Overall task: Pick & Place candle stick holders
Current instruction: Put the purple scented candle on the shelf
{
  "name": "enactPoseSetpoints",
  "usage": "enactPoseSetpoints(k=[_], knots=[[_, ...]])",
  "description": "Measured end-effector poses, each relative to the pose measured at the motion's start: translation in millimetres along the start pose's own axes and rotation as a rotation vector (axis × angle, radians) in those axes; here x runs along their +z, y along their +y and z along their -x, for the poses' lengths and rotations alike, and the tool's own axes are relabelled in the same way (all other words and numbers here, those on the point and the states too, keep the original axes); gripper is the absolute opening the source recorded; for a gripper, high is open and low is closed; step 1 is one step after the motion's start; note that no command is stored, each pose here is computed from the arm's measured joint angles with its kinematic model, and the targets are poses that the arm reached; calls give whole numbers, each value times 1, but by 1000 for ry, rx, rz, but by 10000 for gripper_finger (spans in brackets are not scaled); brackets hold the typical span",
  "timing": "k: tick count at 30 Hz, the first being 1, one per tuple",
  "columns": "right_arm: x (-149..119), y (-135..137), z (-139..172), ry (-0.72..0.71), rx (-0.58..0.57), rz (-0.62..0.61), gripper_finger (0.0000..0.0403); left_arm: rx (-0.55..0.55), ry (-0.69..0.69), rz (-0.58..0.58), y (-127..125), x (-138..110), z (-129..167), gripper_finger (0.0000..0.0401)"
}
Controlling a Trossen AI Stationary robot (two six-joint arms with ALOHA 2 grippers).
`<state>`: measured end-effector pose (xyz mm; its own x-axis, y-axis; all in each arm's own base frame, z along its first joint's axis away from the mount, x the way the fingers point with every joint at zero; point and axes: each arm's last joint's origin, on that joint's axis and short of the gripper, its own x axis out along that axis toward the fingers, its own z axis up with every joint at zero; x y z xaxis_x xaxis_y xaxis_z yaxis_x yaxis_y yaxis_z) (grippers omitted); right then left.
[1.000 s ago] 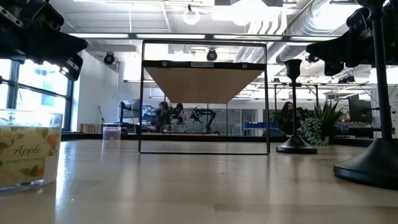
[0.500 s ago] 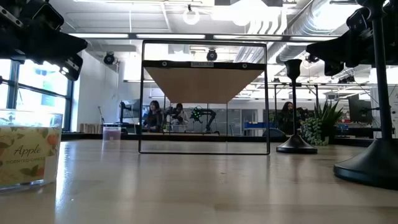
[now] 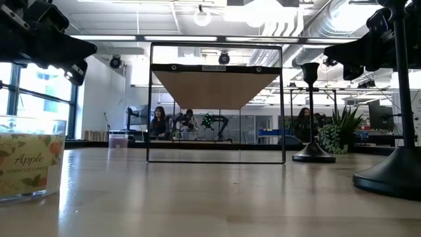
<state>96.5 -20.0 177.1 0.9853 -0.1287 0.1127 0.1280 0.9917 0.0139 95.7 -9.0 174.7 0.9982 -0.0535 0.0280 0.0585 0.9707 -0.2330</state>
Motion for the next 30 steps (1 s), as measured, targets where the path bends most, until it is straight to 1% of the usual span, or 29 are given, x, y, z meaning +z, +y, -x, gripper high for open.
enactPoseSetpoints(k=[6,12,19,23,26,30], knots=[[0,0,0,0,0,0,0,-6,2,61,0,0,0,0],[0,0,0,0,0,0,0,-3,7,60,0,0,0,0],[0,0,0,0,0,0,0,54,-14,70,2,1,0,0],[0,0,0,0,0,0,0,116,-39,145,3,1,0,0],[0,0,0,0,0,0,0,156,-55,156,4,2,1,0],[0,0,0,0,0,0,0,157,-54,157,4,2,1,0]])
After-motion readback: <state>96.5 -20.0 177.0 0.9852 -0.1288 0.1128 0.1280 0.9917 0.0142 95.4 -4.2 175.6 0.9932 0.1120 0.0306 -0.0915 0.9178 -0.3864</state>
